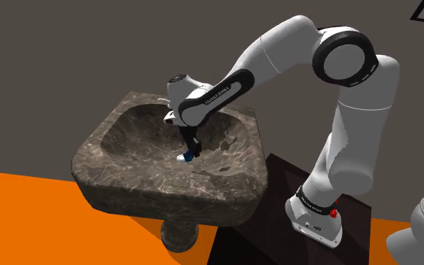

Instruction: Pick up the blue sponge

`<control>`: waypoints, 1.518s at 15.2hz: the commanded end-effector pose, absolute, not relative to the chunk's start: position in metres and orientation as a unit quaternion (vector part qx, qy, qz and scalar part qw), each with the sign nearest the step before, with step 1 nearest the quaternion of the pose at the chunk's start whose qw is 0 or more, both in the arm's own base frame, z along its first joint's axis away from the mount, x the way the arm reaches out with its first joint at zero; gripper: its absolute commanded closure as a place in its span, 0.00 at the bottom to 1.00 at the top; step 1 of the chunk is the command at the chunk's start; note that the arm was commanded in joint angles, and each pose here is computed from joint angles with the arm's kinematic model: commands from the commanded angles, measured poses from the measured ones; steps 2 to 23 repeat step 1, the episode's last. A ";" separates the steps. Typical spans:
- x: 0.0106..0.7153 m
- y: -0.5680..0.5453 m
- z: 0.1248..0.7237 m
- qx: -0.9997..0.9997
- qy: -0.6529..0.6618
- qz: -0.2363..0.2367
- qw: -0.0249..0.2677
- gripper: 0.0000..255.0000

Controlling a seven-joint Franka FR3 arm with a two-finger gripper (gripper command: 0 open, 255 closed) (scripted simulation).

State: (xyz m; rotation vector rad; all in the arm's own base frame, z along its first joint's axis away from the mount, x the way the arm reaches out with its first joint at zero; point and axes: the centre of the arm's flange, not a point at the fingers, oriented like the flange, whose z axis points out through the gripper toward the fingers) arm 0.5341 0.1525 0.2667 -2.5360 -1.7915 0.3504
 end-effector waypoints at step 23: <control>0.535 0.152 0.270 -0.812 -0.573 0.112 0.009 1.00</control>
